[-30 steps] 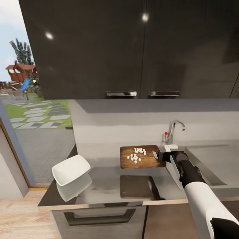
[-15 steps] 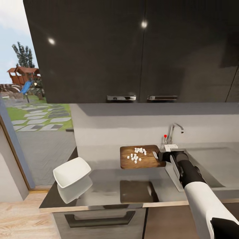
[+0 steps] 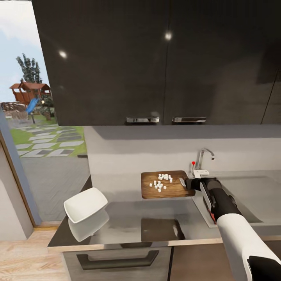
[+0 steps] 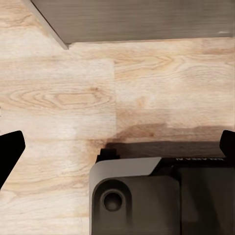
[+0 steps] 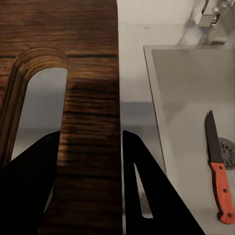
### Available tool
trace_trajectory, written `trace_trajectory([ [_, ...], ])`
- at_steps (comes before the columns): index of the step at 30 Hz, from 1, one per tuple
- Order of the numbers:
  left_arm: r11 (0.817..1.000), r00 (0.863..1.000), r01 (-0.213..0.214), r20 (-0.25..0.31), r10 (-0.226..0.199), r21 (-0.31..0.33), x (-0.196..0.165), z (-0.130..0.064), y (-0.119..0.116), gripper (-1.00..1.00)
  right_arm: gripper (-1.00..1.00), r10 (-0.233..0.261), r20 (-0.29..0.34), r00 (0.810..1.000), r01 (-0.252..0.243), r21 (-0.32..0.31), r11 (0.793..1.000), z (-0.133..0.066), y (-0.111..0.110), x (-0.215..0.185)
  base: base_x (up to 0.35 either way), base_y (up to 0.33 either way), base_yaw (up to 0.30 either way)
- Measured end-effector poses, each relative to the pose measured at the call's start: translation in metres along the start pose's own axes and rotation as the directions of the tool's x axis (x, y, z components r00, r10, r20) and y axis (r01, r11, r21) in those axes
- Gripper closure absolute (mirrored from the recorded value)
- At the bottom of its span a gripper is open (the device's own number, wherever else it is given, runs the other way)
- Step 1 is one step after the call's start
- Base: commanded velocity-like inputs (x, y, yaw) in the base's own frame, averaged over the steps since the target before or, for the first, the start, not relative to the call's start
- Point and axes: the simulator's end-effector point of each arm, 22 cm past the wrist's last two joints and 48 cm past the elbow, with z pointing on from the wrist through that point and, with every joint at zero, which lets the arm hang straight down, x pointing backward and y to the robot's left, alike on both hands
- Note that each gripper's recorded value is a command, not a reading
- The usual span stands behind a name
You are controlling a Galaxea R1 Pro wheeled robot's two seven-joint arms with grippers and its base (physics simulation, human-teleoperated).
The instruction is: In the kitchen, take the Vidalia onion out of the sink, dice it on the chopping board with the paring knife, put the diced onion into the bowl on the countertop, then place both the paring knife and the chopping board into the sink.
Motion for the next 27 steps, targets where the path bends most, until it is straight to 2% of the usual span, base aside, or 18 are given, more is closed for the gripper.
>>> trace_trajectory([
  [18, 1.000, 1.000, 0.000, 0.019, 0.000, -0.005, -0.0065, -0.0021, 0.0043, -1.00, 1.00, -0.002, 0.010, 1.000, 0.002, 0.001, 1.000, -0.0062, -0.0001, -0.0058, -0.009, 0.002, 0.000],
  [27, 1.000, 1.000, 0.000, 0.019, 0.000, -0.007, -0.0067, -0.0020, 0.0063, -1.00, 1.00, -0.004, 0.010, 1.000, 0.004, 0.001, 1.000, -0.0059, 0.0003, -0.0061, -0.206, 0.216, 0.000],
])
